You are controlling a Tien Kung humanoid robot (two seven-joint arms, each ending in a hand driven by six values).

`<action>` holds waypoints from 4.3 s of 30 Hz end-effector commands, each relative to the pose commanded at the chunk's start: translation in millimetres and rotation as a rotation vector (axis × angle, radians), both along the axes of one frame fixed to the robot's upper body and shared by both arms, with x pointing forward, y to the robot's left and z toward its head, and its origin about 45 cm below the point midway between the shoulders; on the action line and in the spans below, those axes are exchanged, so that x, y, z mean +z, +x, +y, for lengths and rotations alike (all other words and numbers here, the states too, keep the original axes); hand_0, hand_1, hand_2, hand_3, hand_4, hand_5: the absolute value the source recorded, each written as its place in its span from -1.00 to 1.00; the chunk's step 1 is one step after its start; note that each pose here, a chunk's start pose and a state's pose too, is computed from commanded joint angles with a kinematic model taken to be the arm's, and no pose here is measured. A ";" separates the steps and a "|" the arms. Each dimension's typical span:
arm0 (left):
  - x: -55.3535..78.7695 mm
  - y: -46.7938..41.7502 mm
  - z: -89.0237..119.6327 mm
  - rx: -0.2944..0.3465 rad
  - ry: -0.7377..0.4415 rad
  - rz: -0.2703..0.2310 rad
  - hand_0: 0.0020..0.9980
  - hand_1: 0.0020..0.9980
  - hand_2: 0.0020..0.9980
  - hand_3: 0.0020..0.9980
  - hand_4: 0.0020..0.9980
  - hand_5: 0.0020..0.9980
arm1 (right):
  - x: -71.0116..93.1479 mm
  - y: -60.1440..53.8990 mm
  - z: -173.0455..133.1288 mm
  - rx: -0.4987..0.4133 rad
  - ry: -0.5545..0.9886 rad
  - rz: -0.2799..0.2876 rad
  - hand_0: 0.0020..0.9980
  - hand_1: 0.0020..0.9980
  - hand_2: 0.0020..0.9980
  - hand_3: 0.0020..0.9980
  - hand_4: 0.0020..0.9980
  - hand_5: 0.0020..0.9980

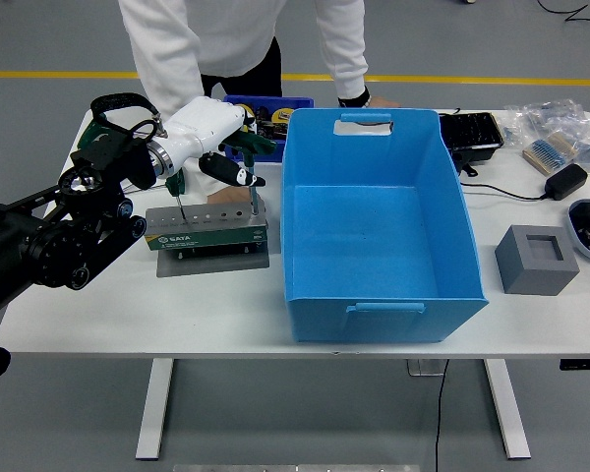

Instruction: Lift tool from toolbox,place it in box,lift tool from toolbox,place it in box

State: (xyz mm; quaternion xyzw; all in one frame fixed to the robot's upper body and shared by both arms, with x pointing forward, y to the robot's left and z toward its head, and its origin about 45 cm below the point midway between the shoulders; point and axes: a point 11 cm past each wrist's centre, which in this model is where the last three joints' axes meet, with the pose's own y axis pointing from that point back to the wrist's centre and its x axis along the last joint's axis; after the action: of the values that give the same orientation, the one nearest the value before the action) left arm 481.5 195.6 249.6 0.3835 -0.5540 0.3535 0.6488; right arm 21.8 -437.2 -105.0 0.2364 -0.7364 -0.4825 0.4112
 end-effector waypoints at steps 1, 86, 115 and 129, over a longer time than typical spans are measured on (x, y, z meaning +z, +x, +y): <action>-0.1 1.1 1.6 0.008 0.003 0.000 -0.23 -0.42 -0.35 -0.15 1.00 -0.01 | 0.1 0.5 -0.1 0.001 0.000 -0.001 0.46 0.48 0.56 0.22 0.66 0.40; 28.0 1.1 -1.6 0.009 -0.234 -0.014 -0.60 -0.98 -0.90 -0.94 0.41 0.40 | -0.5 -10.7 -0.9 -0.008 -0.006 0.016 0.45 0.46 0.55 0.20 0.66 0.40; 117.1 6.9 -13.1 -0.070 -0.228 -0.178 -0.60 -0.99 -0.91 -0.94 0.40 0.40 | 0.3 -11.2 -3.3 -0.021 -0.017 0.006 0.44 0.45 0.54 0.19 0.65 0.40; 175.0 -6.8 -44.1 -0.171 -0.277 -0.258 -0.60 -1.00 -0.91 -0.94 0.40 0.41 | 0.6 -12.2 -4.2 -0.019 -0.020 0.007 0.44 0.44 0.54 0.19 0.65 0.40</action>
State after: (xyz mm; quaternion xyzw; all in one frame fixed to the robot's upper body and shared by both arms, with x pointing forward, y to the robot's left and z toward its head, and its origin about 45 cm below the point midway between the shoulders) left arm 474.7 151.4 424.5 0.1937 -0.6091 0.4160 0.6469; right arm 9.7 -441.4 -104.4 0.2235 -0.7418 -0.4799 0.4117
